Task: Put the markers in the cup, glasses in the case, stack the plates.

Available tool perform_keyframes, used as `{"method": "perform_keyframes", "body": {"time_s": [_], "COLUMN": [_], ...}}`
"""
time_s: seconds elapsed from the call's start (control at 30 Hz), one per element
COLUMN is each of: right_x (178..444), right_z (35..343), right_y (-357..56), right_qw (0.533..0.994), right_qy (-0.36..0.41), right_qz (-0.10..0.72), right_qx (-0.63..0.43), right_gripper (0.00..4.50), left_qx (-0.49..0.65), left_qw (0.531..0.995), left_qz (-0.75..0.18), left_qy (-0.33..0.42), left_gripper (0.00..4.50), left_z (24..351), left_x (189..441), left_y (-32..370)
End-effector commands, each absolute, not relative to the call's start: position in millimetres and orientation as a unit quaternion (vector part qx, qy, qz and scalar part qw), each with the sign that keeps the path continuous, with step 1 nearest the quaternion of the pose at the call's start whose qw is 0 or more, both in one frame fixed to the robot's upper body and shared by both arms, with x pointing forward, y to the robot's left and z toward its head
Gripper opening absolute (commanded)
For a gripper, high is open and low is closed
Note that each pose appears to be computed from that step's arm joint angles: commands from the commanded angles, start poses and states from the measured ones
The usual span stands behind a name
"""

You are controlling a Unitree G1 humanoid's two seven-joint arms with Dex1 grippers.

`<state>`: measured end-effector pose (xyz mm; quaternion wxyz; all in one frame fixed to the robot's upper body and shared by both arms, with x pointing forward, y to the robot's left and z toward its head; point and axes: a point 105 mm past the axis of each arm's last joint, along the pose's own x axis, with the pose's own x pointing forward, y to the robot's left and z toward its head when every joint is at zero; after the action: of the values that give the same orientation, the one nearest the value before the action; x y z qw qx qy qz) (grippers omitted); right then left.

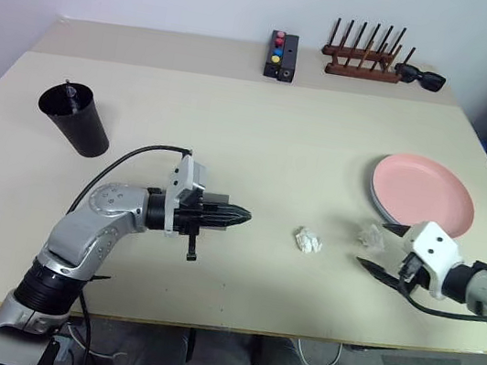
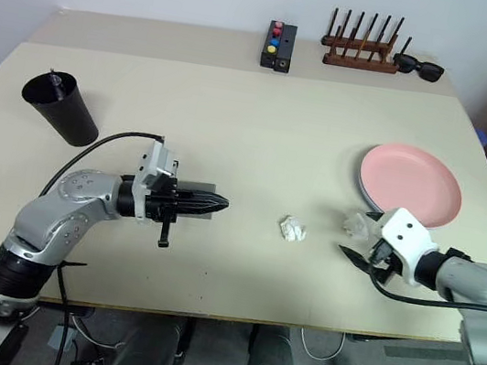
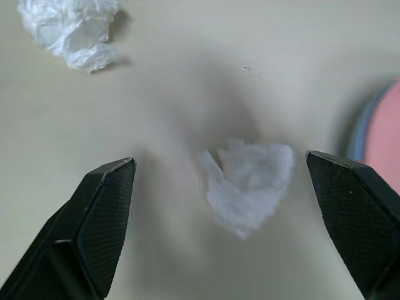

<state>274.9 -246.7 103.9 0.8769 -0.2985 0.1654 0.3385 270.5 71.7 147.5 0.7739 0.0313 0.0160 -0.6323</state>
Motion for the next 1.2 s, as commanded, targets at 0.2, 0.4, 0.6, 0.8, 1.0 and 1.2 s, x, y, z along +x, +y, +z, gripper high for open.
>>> {"method": "perform_keyframes", "body": {"time_s": [0.2, 0.4, 0.6, 0.8, 1.0, 1.2], "right_x": [286.5, 291.4, 317.6, 343.2, 348.0, 346.6], "right_z": [104.9, 119.1, 159.7, 169.4, 159.3, 173.6], "right_y": [-256.3, -256.4, -266.3, -299.6, -306.0, -306.0], "right_qw": [0.885, 0.884, 0.901, 0.911, 0.907, 0.901], "right_qy": [0.162, 0.132, 0.051, 0.047, 0.066, 0.039], "right_qz": [0.303, 0.296, 0.219, 0.115, 0.117, 0.121], "right_qx": [-0.314, -0.336, -0.372, -0.394, -0.400, -0.415], "right_gripper": [1.67, 0.09, 0.09, 0.09, 1.41, 3.76], "left_qx": [0.040, 0.036, 0.034, 0.031, 0.029, 0.031], "left_qw": [0.771, 0.771, 0.771, 0.774, 0.780, 0.784], "left_qz": [-0.636, -0.636, -0.636, -0.632, -0.625, -0.620], "left_qy": [-0.008, -0.013, -0.013, -0.018, -0.019, -0.016], "left_gripper": [0.00, 0.00, 0.00, 0.00, 0.00, 0.00], "left_z": [157.5, 159.8, 160.1, 161.3, 161.3, 160.6], "left_x": [266.0, 267.0, 268.4, 269.0, 268.6, 270.3], "left_y": [67.5, 63.6, 62.2, 60.3, 61.8, 64.2]}}
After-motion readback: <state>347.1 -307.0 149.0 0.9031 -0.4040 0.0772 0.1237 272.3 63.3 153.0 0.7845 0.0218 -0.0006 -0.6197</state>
